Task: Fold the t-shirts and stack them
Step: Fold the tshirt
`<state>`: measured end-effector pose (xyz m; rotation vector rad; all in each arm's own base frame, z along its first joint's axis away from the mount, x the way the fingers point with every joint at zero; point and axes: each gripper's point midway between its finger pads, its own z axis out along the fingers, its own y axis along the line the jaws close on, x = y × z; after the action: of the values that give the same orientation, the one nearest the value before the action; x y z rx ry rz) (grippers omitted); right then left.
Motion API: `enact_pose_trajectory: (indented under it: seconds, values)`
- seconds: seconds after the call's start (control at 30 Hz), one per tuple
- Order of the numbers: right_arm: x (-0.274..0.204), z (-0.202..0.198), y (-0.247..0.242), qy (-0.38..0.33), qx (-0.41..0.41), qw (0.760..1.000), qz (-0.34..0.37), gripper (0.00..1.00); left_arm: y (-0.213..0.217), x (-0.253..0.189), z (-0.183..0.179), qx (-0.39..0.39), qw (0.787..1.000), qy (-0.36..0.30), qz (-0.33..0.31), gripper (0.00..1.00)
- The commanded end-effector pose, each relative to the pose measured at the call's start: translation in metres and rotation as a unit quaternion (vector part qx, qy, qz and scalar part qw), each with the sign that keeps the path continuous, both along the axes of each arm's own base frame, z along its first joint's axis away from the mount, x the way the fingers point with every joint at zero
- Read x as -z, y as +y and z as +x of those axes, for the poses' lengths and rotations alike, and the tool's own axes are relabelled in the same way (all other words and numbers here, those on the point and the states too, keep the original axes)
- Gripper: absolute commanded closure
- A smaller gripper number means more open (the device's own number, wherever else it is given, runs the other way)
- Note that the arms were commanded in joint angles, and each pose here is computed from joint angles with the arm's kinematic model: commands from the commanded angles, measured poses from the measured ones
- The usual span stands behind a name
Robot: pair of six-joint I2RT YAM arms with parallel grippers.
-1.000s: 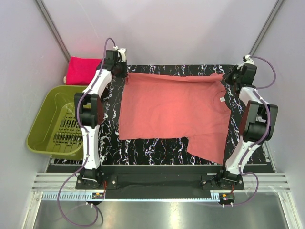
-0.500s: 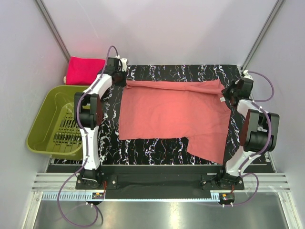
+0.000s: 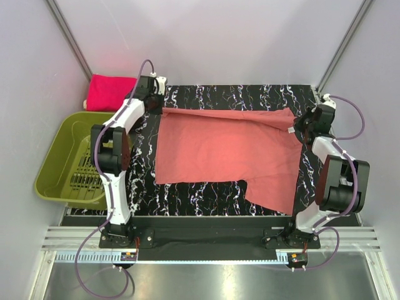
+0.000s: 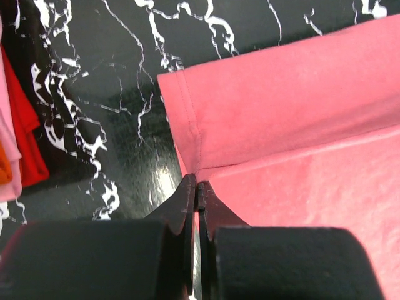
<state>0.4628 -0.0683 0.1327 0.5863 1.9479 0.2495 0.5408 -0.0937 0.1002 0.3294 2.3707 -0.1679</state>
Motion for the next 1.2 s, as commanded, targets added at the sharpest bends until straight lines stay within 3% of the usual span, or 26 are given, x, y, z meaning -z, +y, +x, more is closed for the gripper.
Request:
enact_pose_trajectory:
  seconds: [0.0, 0.2, 0.57, 1.17]
  values:
    - [-0.034, 0.002, -0.007, -0.046, 0.018, 0.999, -0.022, 1.00, 0.005, -0.045, 0.006, -0.004, 0.998, -0.065, 0.027, 1.00]
    - [-0.026, -0.005, -0.005, -0.030, 0.019, 0.999, -0.018, 1.00, -0.004, -0.037, 0.004, 0.023, 0.994, -0.074, 0.071, 1.00]
    - [0.030, -0.047, 0.007, 0.070, 0.040, 0.996, 0.040, 1.00, 0.001, 0.027, -0.048, 0.030, 0.994, 0.008, 0.109, 1.00]
    - [0.044, -0.068, 0.010, 0.085, 0.047, 0.994, 0.040, 1.00, 0.008, 0.043, -0.062, 0.022, 0.989, 0.025, 0.145, 1.00]
